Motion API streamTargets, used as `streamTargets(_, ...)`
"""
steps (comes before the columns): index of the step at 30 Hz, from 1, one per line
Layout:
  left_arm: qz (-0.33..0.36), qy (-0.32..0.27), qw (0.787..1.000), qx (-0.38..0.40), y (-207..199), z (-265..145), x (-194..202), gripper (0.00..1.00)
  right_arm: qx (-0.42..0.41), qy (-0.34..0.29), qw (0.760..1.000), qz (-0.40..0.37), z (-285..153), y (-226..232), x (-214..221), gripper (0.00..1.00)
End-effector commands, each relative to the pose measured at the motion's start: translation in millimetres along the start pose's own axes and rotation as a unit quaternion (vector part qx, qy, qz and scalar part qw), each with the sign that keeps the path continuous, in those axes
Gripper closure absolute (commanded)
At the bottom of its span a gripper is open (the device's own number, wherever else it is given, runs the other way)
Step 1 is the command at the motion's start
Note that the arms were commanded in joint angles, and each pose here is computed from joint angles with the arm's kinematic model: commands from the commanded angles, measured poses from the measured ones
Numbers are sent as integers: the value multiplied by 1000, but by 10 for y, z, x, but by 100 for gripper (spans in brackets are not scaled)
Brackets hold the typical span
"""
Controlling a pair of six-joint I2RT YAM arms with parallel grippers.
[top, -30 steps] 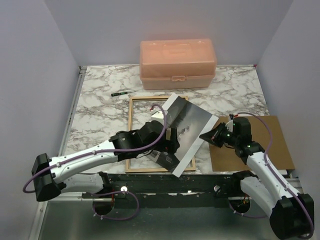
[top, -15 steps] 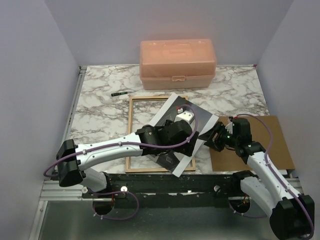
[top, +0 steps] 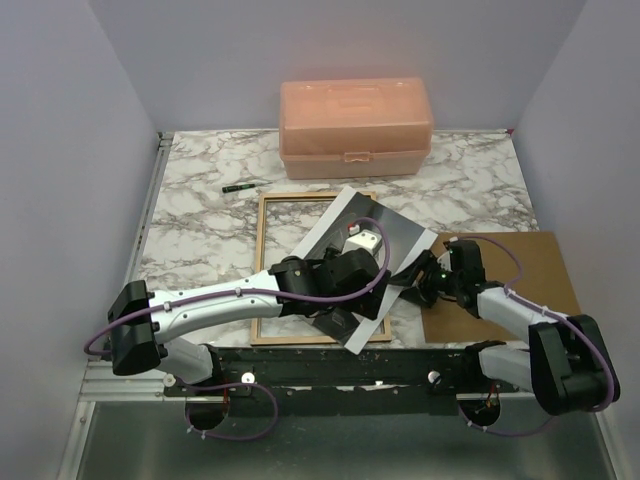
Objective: Put the photo into the frame
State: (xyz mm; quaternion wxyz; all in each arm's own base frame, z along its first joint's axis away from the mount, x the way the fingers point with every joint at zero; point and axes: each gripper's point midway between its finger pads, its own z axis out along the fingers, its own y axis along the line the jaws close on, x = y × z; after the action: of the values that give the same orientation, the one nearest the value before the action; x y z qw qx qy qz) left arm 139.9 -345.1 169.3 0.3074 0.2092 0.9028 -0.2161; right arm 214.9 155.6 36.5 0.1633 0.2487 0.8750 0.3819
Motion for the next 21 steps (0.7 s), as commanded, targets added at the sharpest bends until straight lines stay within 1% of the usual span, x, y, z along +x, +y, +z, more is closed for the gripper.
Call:
streamTargets(1,-18,-19,1000,6,-10,-67,-50,4,-29,-16,999,-24,125,54,-121,44)
streamTargets(4,-21,-24,999,15,-36,-75,-62,4,-26,-17,999,-24,196,31,-168,60)
streamTargets(7,-22,-26,999,24,-64,-87,-73,3,-30,-8,999,-20,242,53,-178,72)
streamTargets(11,-13,-25,999,22,-63,-107,-85,4,-54,-7,998,-19,188,194,-183,89)
streamTargets(15,2,-23,1000,2,-18,-134,-112,3,-72,-15,997,-26,29,402,-208,95)
streamTargets(21,36,-23,999,-25,-58,-167,-182,4,-69,-41,997,-14,-322,717,-276,97)
